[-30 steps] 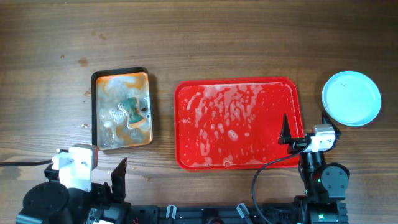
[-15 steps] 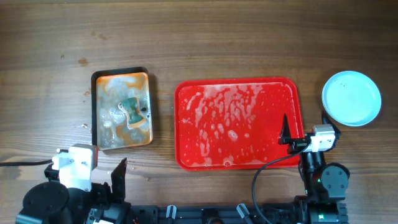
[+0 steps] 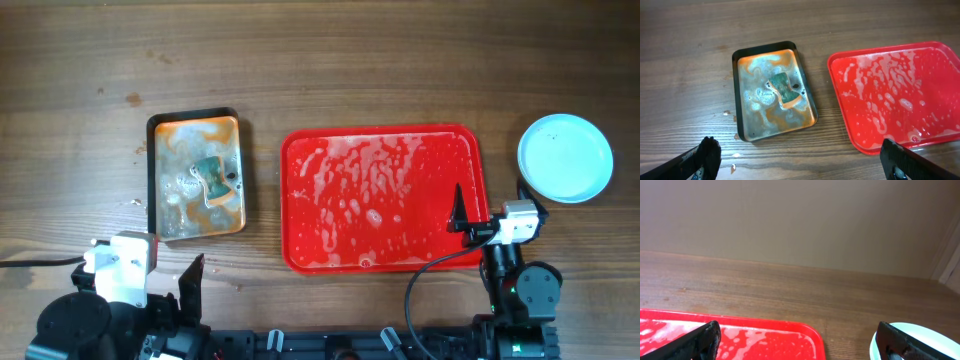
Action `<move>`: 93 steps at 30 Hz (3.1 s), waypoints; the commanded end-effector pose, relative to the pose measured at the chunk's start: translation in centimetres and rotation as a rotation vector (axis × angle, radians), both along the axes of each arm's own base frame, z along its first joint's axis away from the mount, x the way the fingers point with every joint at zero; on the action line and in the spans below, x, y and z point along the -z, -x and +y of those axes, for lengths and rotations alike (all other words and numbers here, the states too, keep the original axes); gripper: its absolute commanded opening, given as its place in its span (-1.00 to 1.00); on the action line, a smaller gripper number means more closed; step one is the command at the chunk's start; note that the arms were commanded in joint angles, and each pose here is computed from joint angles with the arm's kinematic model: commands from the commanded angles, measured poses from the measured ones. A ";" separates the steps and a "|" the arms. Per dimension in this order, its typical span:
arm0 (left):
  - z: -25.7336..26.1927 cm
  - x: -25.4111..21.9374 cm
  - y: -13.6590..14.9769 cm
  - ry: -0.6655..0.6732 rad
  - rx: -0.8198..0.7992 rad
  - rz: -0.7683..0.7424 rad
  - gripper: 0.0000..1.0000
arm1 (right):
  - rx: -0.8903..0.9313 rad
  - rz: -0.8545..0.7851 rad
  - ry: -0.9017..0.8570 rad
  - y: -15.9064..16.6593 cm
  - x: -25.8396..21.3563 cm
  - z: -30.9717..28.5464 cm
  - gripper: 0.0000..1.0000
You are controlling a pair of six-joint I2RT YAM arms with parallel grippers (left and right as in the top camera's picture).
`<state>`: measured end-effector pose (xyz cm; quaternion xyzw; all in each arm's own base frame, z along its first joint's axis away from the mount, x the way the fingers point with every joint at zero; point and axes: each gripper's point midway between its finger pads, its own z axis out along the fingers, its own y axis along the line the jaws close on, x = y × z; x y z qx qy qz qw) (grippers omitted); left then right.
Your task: Clean dirty plates on tray and stack at the side
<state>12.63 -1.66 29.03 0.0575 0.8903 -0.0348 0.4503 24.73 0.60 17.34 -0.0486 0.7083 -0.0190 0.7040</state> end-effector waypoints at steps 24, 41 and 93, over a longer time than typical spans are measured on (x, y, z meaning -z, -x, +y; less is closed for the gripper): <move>-3.4 3.6 -7.1 0.193 0.115 -0.563 1.00 | -0.023 -0.013 0.008 0.1 -0.2 0.4 0.99; -3.7 7.7 -11.0 0.203 0.129 -0.760 1.00 | -0.023 -0.012 0.008 0.1 -0.2 0.4 1.00; -0.7 12.9 -11.8 0.084 0.021 -0.573 1.00 | -0.023 -0.011 0.008 0.1 -0.2 0.4 0.99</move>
